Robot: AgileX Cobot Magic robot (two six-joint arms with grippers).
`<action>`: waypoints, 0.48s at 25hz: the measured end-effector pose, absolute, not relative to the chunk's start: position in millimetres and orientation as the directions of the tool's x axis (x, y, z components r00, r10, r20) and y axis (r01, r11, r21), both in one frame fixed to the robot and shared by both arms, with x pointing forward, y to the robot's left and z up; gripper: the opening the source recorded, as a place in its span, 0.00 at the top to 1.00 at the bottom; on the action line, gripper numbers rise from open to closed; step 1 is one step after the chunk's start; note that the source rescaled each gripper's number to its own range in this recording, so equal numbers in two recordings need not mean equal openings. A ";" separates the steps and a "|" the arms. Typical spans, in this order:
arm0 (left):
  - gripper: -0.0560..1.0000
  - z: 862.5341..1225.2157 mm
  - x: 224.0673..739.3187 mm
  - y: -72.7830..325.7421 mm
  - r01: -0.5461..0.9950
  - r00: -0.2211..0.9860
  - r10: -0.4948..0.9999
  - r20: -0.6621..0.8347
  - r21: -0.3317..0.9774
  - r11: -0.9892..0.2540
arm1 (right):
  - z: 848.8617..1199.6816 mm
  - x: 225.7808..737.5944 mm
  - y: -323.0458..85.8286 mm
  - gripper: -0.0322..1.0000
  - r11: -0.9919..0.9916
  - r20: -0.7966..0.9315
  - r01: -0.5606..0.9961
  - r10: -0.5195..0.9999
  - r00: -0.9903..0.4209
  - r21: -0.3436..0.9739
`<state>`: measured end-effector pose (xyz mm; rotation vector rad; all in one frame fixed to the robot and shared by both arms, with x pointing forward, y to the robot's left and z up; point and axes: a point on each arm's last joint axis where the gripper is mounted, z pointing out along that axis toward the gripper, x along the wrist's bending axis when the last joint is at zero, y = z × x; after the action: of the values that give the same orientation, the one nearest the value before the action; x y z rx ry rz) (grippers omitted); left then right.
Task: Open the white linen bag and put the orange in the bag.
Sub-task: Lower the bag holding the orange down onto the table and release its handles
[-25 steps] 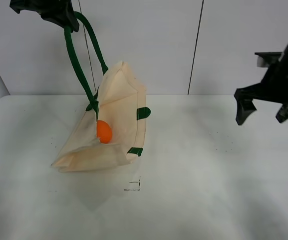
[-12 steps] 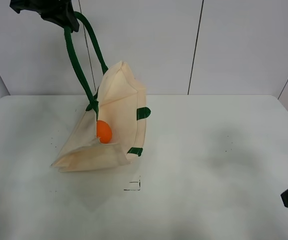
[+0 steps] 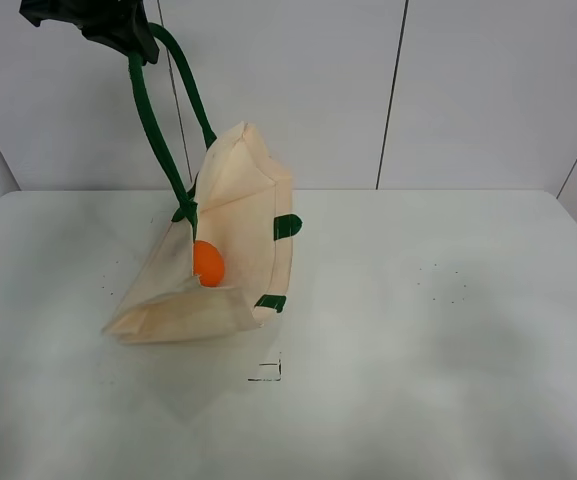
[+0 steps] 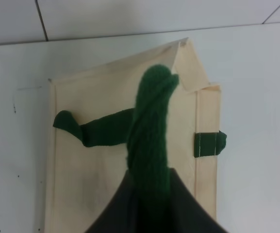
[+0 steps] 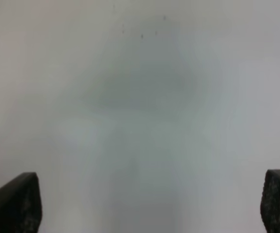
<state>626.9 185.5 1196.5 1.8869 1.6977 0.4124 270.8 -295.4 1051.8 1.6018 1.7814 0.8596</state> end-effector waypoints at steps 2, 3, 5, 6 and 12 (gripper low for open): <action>0.95 1196.5 626.9 185.5 0.806 0.150 0.979 -0.140 0.591 -0.039 | 1052.0 268.3 -295.8 0.00 0.062 -0.005 0.603 0.995 -0.096 0.795; 0.95 1196.5 626.9 185.5 0.806 0.150 0.979 -0.140 0.591 -0.039 | 1052.1 268.1 -296.1 0.00 0.056 -0.005 0.603 0.996 -0.087 0.796; 0.95 1196.5 626.9 185.5 0.806 0.151 0.979 -0.139 0.591 -0.040 | 1050.7 268.4 -296.8 0.00 0.043 -0.005 0.607 0.998 -0.065 0.793; 0.95 1196.5 626.9 185.5 0.806 0.151 0.979 -0.139 0.591 -0.040 | 1050.7 268.4 -297.0 0.00 0.038 -0.005 0.608 0.998 -0.056 0.793; 0.95 1196.5 626.9 185.5 0.806 0.151 0.979 -0.139 0.591 -0.040 | 1051.1 266.5 -297.4 0.00 0.032 -0.005 0.597 0.999 -0.048 0.801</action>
<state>626.9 185.5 1196.5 1.8878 1.6968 0.4128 266.5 -297.4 1051.1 1.6266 1.7104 0.8525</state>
